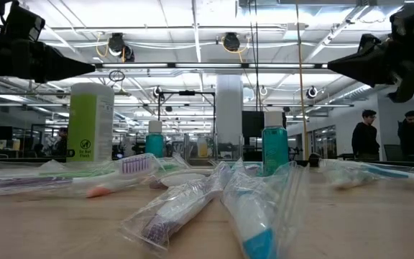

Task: Pick & Place toothbrushing station
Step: Put the right blue toothbrush into the transparent organizer

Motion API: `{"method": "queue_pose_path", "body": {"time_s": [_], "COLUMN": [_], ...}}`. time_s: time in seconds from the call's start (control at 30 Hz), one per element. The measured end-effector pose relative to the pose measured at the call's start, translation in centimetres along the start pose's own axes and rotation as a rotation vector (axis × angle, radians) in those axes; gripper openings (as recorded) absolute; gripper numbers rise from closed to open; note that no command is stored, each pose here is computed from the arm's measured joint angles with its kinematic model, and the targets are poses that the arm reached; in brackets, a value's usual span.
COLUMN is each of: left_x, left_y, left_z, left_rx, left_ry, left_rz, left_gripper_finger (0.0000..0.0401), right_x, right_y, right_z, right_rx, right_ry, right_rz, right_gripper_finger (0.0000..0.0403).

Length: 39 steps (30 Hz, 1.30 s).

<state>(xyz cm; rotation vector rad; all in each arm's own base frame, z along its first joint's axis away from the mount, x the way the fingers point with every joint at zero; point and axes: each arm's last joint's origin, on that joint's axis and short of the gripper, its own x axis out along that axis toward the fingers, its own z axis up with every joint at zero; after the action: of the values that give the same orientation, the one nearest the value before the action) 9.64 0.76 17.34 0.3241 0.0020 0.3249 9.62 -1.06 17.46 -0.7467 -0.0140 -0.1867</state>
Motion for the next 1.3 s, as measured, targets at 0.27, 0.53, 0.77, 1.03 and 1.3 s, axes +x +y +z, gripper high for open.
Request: {"method": "queue_pose_path", "body": {"time_s": [0.27, 0.53, 0.77, 1.03, 1.3], "left_x": [0.0, 0.0, -0.1, -0.4, -0.2], "left_y": [0.0, 0.1, 0.6, 1.3, 1.0], "left_z": [0.0, 0.2, 1.5, 2.6, 2.0], "left_rx": [0.000, -0.006, -0.060, -0.193, -0.331], "left_ry": [0.000, -0.017, -0.156, -0.258, -0.204], "left_rz": [0.000, 0.006, 0.051, 0.154, 0.106], "left_gripper_finger": [0.0017, 0.0017, 0.0017, 0.0017, 0.0017], "right_x": [0.0, 0.0, -1.0, 1.4, 3.5], "right_y": [0.0, -0.7, -3.4, -4.9, -6.4], "right_z": [0.0, 0.9, 3.3, 5.0, 7.3], "right_rx": [0.043, 0.303, 0.545, 0.701, 0.662], "right_ry": [-0.004, -0.119, -0.414, -0.076, -0.072], "right_rz": [-0.002, -0.044, -0.293, -0.160, -0.029], "right_gripper_finger": [0.0000, 0.0000, 0.0000, 0.0000, 0.0000]}}
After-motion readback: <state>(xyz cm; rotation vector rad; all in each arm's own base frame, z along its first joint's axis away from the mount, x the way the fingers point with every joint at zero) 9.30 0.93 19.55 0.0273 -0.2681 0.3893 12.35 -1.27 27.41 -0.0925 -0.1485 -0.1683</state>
